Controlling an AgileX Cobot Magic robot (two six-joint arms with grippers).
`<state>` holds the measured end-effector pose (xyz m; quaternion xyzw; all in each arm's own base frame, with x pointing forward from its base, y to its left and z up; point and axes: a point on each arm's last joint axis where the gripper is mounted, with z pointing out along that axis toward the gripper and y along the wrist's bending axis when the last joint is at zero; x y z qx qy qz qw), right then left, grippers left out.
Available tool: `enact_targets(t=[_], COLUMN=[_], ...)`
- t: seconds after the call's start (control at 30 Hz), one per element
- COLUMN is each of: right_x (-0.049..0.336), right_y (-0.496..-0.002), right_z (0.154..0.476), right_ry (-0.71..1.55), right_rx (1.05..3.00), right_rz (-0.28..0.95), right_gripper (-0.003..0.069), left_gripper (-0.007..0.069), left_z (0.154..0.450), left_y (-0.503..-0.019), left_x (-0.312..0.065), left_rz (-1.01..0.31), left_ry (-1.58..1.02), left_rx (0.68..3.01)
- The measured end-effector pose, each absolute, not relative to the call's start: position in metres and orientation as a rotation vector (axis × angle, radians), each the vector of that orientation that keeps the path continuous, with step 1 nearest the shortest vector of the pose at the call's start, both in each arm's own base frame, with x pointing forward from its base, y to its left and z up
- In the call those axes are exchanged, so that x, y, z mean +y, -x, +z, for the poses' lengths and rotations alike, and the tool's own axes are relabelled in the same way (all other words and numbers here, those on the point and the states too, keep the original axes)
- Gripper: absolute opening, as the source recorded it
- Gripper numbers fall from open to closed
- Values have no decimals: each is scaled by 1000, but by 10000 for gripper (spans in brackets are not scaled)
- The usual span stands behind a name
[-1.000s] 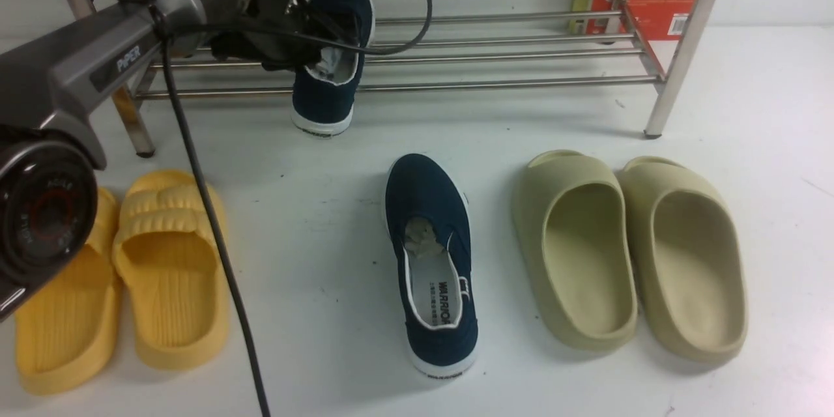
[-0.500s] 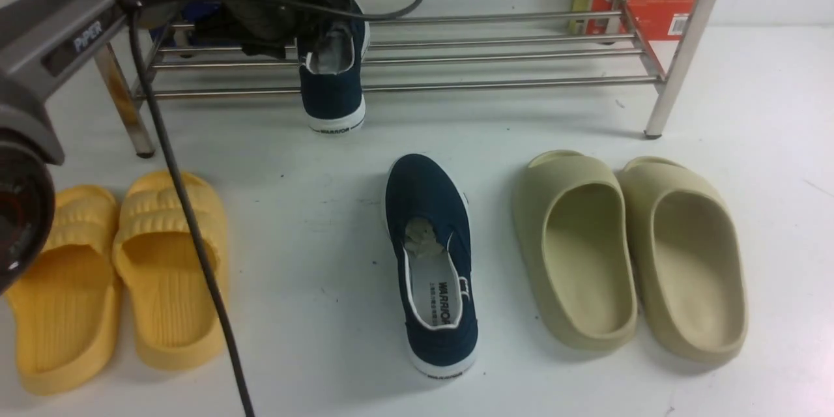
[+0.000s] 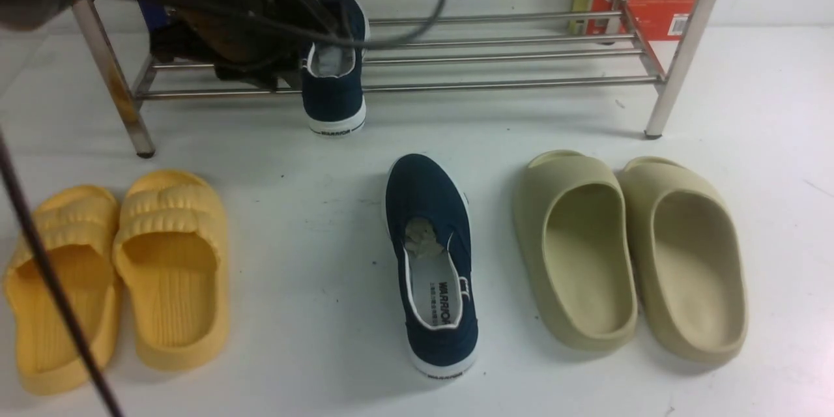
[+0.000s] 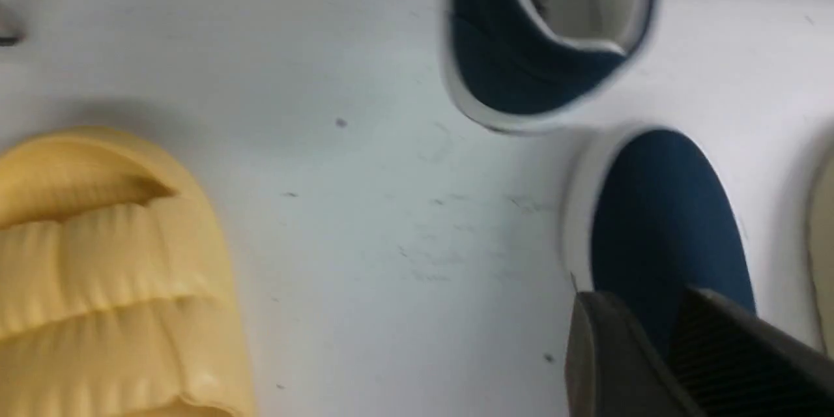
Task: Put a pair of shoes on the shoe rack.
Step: Use the left arm to put a shoe into the shoe rack
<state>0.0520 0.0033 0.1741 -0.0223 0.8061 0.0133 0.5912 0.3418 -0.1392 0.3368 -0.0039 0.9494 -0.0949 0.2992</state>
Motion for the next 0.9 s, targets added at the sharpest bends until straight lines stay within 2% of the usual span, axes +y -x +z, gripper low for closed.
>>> enact_targets(t=[0.13,0.17,0.2,0.23,0.3,0.4,0.9], right_x=[3,3,3,3,3,3,3], right_y=[-52,-52,-52,-52,-52,-52,-52], right_z=[174,174,174,174,174,174,174], right_ry=[52,52,52,52,52,51,51], right_rx=[1876,1876,1876,1876,1876,1876,1876], right_rz=[31,31,31,31,31,32,32], right_gripper=[239,239,239,239,239,239,239], left_gripper=[148,105,105,39,-12,-13,-13], left_z=[307,288,285,267,257,238,237], left_y=[-326,-328,-329,-338,-346,-365,-399], left_x=[-157,-159,-158,-156,-154,-148,-132], left_rz=[-293,-287,-284,-269,-262,-267,-335], left_ry=[-51,-31,-22,8,27,63,84], left_rx=[2549,2577,2580,2601,2601,2561,2300])
